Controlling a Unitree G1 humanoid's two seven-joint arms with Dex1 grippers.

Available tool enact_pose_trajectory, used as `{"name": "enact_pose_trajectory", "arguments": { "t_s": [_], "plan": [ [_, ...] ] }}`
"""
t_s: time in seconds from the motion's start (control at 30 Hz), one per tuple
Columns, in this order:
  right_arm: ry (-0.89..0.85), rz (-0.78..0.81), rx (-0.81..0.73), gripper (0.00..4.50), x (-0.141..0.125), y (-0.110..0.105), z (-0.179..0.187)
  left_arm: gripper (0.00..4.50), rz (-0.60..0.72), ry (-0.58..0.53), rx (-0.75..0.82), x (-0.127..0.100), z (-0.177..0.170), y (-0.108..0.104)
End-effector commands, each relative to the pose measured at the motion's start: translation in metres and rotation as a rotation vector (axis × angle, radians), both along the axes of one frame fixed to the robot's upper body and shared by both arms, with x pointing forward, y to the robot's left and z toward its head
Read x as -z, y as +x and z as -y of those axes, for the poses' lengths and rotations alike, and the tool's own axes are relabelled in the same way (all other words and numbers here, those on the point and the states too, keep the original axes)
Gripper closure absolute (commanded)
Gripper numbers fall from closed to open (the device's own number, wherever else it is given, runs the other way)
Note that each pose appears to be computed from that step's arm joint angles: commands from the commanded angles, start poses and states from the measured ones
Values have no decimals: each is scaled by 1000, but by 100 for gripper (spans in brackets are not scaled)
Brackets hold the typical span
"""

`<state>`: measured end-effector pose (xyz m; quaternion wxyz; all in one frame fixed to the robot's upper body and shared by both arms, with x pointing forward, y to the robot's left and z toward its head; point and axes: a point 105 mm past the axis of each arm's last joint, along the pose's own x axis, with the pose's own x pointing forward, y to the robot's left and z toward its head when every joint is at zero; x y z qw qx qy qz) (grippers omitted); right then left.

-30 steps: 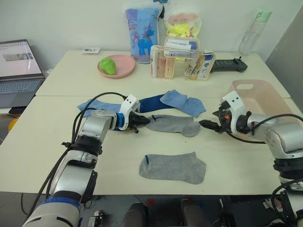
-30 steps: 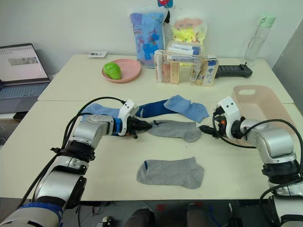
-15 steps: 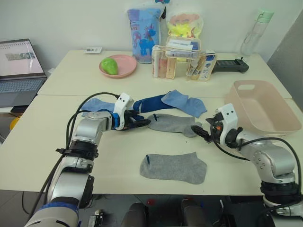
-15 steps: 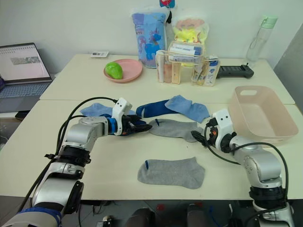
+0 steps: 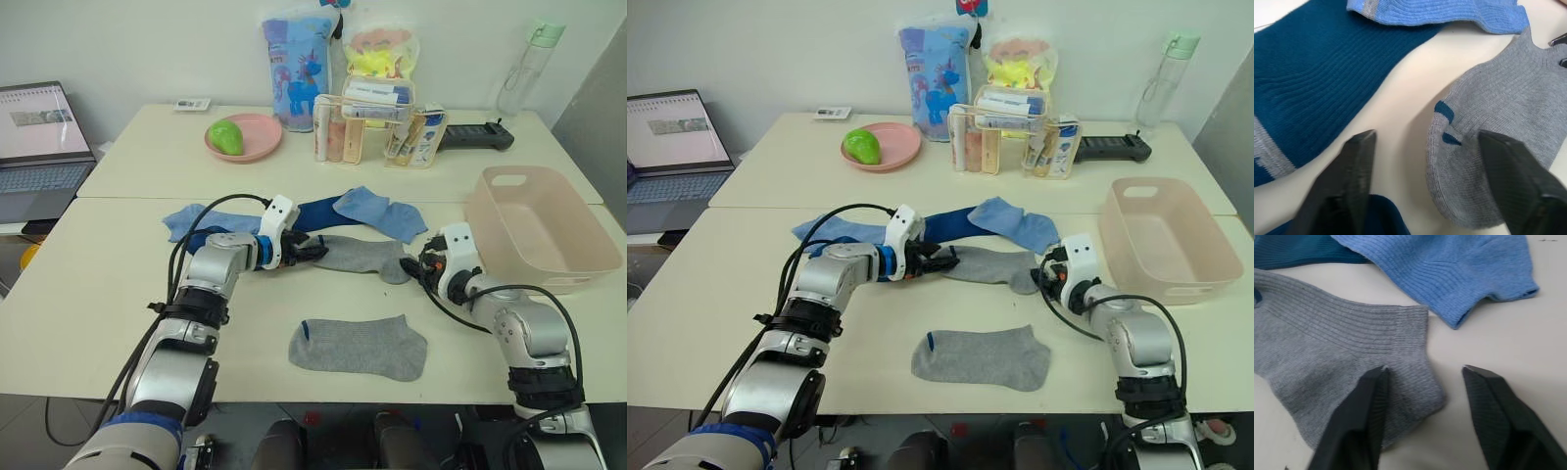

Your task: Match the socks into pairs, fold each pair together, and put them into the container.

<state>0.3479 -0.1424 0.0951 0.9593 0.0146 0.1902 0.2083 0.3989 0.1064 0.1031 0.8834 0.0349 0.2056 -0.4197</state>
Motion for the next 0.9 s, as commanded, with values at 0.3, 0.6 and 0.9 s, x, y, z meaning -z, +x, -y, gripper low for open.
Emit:
{"name": "enact_pose_trajectory", "arguments": {
  "t_s": [0.3,0.6,0.9],
  "plan": [
    [122,103,-43,450,-48,-10,-7,445,64,-59,27,-36,-6,-10],
    [253,36,-185,450,-77,-60,-13,445,-93,-263,128,-73,-19,-81],
    [200,-132,-360,450,-49,-127,-23,445,-302,-230,108,-30,-42,-149]
  ]
}}
